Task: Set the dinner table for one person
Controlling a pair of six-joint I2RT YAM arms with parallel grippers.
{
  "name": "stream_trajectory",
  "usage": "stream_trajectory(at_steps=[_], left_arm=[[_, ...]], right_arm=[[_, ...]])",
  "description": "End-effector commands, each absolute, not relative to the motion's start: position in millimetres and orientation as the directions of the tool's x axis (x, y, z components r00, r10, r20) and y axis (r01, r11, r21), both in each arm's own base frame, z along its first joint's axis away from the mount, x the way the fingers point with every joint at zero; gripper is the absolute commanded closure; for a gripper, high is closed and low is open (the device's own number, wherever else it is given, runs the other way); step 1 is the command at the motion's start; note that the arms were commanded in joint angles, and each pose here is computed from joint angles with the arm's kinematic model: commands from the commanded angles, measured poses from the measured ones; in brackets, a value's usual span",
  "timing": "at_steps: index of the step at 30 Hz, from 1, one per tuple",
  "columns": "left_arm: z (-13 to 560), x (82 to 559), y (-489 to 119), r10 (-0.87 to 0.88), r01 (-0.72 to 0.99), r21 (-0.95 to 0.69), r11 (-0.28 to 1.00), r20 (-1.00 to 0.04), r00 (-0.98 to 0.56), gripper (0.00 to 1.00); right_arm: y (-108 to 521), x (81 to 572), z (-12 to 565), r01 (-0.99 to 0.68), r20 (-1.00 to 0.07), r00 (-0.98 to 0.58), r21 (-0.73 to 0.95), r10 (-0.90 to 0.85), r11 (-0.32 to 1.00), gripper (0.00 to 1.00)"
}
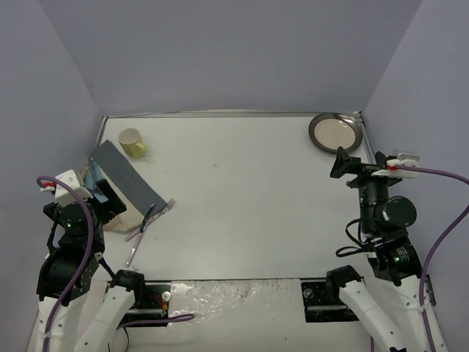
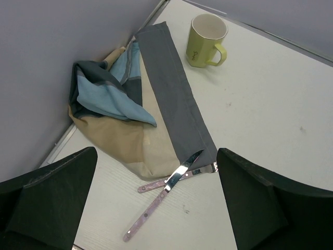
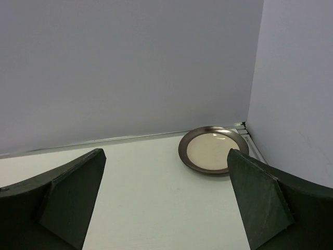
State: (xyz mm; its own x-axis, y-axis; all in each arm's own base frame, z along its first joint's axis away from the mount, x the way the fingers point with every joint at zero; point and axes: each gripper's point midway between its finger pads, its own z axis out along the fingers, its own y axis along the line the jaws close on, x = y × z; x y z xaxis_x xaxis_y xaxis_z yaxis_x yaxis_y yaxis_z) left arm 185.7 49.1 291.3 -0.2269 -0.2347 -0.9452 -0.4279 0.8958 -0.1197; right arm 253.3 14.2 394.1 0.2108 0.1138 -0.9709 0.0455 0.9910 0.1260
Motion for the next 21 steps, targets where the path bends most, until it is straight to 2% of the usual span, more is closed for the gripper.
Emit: stream_trajectory(at_steps=[1,5,9,13,21], left_arm=[[301.3,192.7,45.4,-0.264,-0.422,-0.163,0.892,-0.945,-0.193,0.03],[294.0,194.1,45.1,-0.280,-0.437,-0.164,0.884,-0.936,-0.216,0.03],[277.3,203.8,41.6,-0.338,-0.472,-0.195,0.860,-0.910,-0.239,0.03],[251.7,215.3,44.3,-0.436,-0.580,-0.231,0.781,-0.866,-0.243,0.03],[207.1,263.2,51.7,-0.514,-0.691,-0.218,0.689,-0.820,-0.254,0.03]], right_arm=[[25.7,259.9,409.5,-0.013,-0.944,0.267,0.199,0.195,0.980,0.00],[29.4,265.8,397.3,-0.020,-0.929,0.240,0.284,0.280,0.959,0.00],[49.4,279.0,370.3,-0.075,-0.931,0.133,0.332,0.339,0.940,0.00],[67.0,293.1,338.8,-0.098,-0.929,0.011,0.367,0.370,0.925,0.00],[99.9,306.4,287.3,-0.163,-0.904,-0.187,0.414,0.384,0.895,0.00]])
